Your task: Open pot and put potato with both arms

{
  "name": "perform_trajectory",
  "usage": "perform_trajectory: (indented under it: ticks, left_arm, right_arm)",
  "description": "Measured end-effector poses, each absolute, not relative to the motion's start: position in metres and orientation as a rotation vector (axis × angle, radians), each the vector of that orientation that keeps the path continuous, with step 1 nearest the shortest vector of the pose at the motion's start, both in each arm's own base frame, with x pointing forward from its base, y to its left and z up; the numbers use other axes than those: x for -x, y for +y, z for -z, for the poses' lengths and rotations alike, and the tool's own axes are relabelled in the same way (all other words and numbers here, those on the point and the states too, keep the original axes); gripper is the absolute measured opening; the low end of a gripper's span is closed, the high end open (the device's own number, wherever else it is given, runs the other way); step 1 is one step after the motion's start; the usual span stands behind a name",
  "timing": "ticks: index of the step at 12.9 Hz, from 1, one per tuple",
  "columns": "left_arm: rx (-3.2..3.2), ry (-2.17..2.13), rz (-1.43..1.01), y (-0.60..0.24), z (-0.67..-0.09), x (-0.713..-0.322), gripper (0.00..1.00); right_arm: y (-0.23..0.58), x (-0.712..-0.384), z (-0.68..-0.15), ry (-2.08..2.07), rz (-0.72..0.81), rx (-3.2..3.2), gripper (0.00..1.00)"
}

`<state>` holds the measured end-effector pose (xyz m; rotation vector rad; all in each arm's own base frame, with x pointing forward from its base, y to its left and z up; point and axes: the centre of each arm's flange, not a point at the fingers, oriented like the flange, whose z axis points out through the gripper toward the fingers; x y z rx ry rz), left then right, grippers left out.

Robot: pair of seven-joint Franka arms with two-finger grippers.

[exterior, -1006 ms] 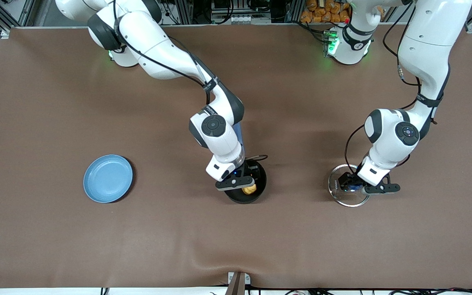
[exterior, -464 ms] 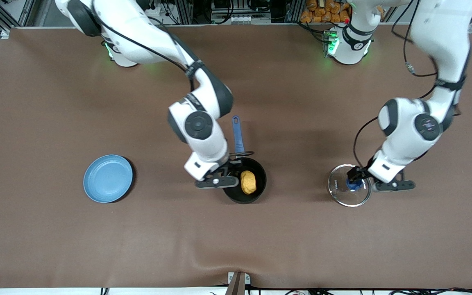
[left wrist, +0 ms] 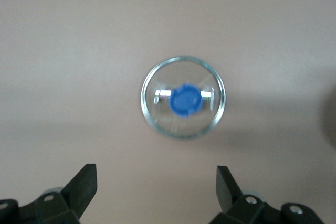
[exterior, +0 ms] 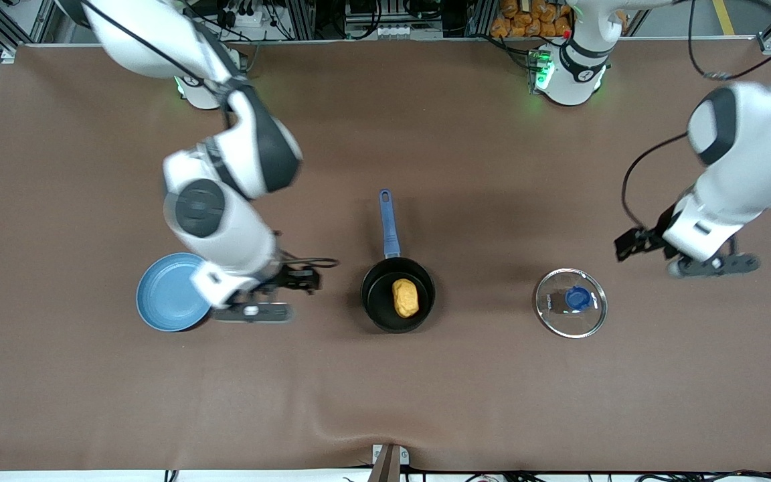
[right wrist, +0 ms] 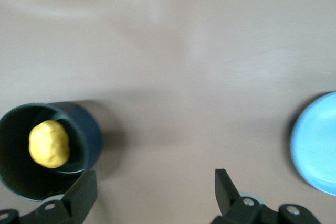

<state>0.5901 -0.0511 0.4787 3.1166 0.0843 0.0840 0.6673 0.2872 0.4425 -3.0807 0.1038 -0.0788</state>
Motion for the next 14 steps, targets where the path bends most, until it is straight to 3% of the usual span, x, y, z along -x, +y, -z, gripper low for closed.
perform_trajectory:
  ticks: [6,14]
  left_arm:
    - [-3.095,0.119,-0.085,-0.053,-0.620,-0.579,1.00]
    - [-3.089,0.175,-0.082,-0.041,-0.628,-0.584,1.00]
  right_arm:
    - [0.165,-0.636,-0.496,0.173,0.059,3.108,1.00]
    - [0.044,-0.589,-0.574,0.099,0.025,3.111,1.00]
